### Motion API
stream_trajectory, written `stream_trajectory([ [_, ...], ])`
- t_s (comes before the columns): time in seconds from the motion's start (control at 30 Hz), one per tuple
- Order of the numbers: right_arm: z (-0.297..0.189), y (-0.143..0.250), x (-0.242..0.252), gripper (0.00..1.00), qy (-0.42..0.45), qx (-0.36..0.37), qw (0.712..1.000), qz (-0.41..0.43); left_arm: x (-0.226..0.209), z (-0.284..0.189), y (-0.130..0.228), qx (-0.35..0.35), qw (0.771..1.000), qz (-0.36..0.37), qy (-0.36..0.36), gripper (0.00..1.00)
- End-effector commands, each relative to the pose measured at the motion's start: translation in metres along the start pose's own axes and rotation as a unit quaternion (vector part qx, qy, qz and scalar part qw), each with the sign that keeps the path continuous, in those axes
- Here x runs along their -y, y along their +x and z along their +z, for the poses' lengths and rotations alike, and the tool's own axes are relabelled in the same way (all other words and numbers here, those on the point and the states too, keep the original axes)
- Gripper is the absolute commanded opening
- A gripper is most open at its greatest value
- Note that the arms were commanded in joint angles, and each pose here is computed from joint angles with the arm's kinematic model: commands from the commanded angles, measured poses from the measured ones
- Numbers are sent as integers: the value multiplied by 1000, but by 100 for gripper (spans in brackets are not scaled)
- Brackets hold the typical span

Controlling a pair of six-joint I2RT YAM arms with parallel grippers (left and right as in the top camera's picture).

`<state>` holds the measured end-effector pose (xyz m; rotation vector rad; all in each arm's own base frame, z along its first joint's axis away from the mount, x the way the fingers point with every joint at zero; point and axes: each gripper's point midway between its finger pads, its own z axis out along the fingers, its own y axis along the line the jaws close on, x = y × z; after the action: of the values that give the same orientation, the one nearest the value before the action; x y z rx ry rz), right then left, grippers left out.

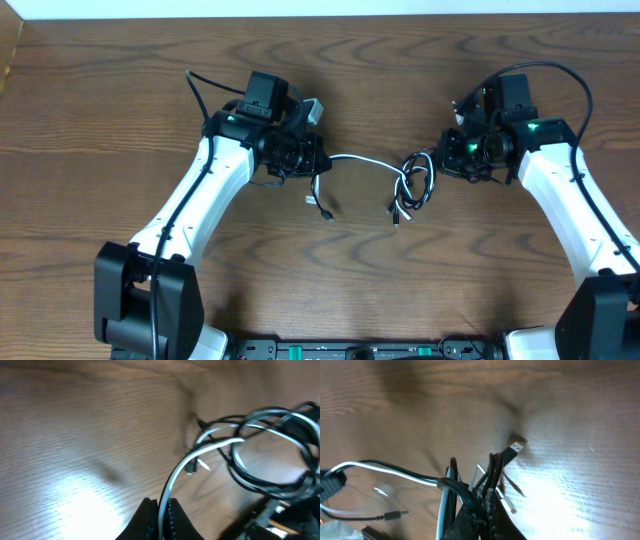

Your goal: Untangle cables

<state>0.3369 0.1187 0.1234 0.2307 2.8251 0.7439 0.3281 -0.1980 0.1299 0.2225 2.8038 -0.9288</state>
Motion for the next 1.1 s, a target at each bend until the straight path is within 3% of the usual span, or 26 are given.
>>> stream_trajectory([
  [0.0, -7, 1, 11, 1, 29, 9, 1000, -4, -10, -6, -3, 16, 999, 23, -34, 8],
  [0.1, -7, 4, 13, 1, 34, 4, 999, 4, -11, -6, -3, 16, 999, 26, -35, 11],
  [0.2, -7, 4, 13, 1, 34, 4, 999, 21, -11, -6, -2, 15, 999, 25, -35, 30],
  [0.33, -7, 1, 9, 1, 22, 8, 999, 34, -11, -6, -2, 15, 999, 25, -35, 43],
  [0.53, -6, -6, 3, 1, 12, 24, 997, 71, -6, -2, 8, -4, 999, 21, -24, 44],
  [0.8, -5, -12, -10, 1, -14, 34, 995, 93, 51, 21, 26, -27, 991, 79, 101, 44],
  [1.07, -4, -13, -10, 1, -14, 33, 994, 103, 94, 31, 31, -24, 979, 134, 152, 45],
])
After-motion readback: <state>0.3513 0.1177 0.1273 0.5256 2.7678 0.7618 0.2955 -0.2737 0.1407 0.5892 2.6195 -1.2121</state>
